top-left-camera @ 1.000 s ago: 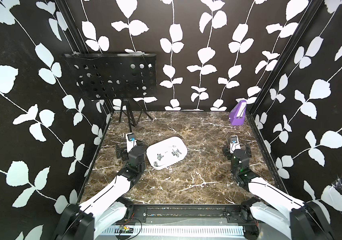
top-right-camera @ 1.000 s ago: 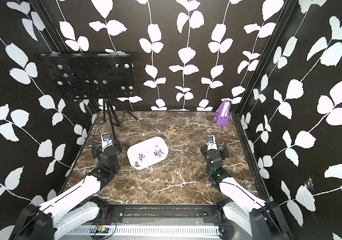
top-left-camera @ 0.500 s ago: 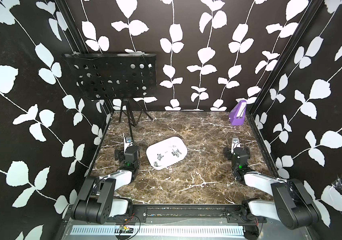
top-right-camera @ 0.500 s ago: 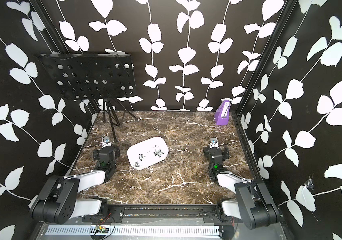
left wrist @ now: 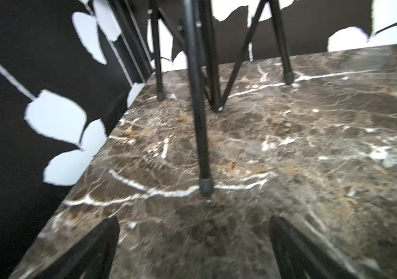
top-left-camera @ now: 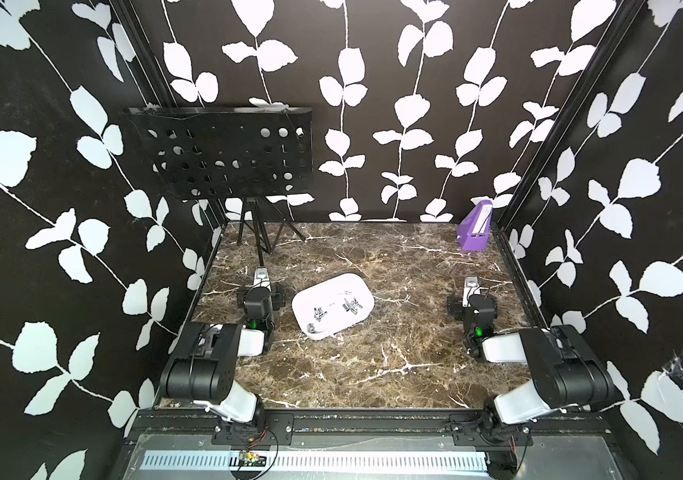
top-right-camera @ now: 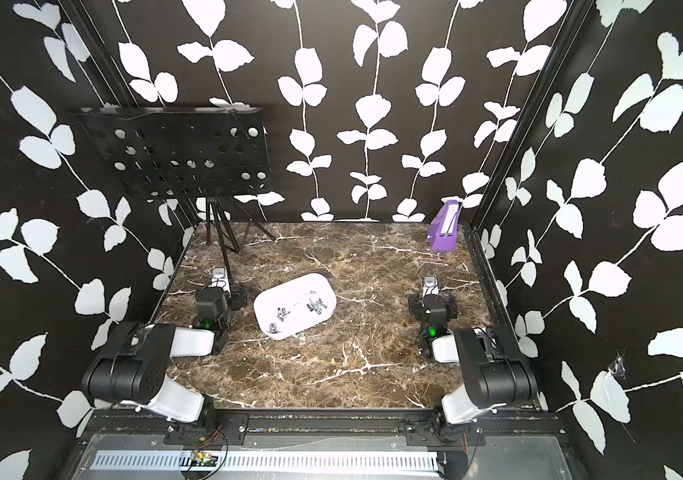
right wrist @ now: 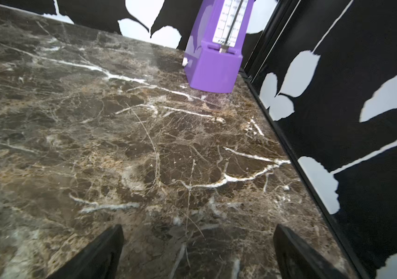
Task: Put the socket on the desktop into the storage box
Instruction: Reset both arms
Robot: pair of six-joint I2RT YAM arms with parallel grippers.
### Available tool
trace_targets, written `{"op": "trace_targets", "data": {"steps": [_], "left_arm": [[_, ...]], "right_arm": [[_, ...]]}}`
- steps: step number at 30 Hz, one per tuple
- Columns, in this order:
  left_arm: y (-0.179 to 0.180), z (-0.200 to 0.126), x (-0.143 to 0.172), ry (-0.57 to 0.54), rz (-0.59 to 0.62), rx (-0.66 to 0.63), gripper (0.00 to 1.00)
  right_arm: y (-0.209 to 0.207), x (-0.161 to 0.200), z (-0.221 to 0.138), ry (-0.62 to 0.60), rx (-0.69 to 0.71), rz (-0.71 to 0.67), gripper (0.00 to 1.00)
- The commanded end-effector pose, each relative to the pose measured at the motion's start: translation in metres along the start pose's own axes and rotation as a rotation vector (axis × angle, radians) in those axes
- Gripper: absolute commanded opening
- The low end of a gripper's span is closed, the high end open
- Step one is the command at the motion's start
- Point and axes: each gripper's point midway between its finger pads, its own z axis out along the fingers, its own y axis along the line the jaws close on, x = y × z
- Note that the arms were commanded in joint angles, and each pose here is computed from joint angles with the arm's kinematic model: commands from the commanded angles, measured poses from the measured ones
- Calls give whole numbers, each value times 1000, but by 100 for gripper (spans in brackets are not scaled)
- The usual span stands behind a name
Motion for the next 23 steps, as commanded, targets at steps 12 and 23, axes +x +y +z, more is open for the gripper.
{"op": "trace_targets", "data": {"steps": [12, 23], "left_arm": [[0, 1, -11, -26, -9, 18, 99], [0, 1, -11, -27, -8, 16, 99]], "right_arm": [[-21, -25, 7, -51, 83, 113, 99], [-21, -25, 7, -50, 84, 111, 99]]}}
